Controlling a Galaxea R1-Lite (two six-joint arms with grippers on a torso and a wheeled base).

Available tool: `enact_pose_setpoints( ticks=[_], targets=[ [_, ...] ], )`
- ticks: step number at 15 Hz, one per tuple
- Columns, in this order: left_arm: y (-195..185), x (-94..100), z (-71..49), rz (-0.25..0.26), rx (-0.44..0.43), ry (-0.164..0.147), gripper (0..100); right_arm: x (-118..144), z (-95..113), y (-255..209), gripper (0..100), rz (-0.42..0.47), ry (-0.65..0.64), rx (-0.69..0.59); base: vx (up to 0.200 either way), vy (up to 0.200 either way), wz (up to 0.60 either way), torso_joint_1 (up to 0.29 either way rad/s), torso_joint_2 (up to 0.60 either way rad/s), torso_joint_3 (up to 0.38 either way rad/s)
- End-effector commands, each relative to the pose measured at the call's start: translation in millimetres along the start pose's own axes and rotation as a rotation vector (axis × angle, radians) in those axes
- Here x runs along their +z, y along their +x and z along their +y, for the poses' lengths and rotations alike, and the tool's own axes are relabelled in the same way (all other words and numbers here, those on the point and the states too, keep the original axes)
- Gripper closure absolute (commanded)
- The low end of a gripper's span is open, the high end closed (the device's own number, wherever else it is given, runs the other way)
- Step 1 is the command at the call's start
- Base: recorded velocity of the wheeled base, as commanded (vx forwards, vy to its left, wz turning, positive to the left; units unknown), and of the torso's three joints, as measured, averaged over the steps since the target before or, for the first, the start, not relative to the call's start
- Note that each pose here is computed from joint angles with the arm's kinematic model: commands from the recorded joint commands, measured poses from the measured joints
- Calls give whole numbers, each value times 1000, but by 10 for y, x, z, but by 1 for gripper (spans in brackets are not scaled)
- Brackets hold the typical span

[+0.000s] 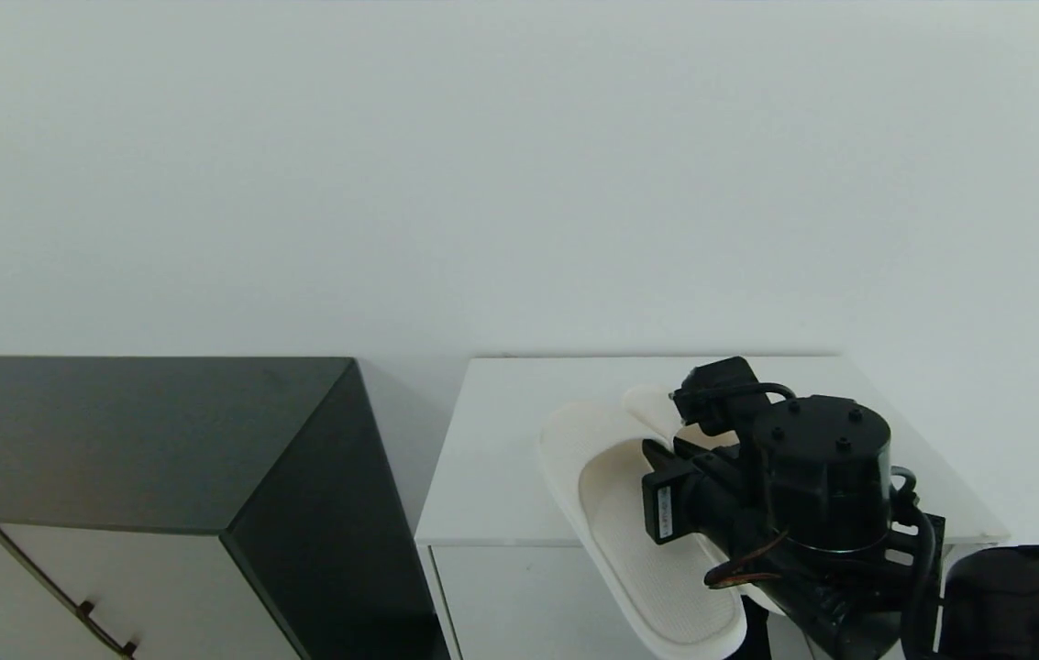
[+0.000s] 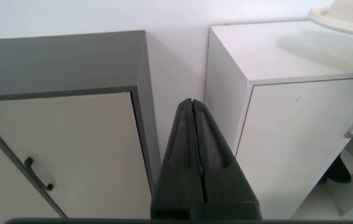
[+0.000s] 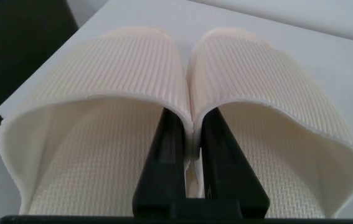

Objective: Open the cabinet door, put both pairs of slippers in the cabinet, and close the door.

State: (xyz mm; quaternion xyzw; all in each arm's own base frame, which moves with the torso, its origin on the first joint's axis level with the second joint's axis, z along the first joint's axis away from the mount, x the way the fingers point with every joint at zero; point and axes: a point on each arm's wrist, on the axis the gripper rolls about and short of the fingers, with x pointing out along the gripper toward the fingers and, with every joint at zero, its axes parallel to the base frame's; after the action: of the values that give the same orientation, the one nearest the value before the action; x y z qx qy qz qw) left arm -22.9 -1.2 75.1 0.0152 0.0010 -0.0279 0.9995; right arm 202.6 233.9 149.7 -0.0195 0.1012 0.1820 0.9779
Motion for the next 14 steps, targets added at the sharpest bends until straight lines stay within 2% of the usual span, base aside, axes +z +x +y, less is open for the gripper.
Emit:
enact_pose_setpoints(
  ticks=[1,11,14],
  targets=[
    [1,1,0,0,1,-1,100,-73,27,53,100,22,-13,-1,-200,0,0,17,2,2],
    [1,1,0,0,1,-1,100,-84,58,90,100,23,-14,1,-200,0,0,-1,0,5],
    [1,1,0,0,1,-3,100,-3,32,28,100,-1,-2,3,0,0,0,0,0,0]
  ],
)
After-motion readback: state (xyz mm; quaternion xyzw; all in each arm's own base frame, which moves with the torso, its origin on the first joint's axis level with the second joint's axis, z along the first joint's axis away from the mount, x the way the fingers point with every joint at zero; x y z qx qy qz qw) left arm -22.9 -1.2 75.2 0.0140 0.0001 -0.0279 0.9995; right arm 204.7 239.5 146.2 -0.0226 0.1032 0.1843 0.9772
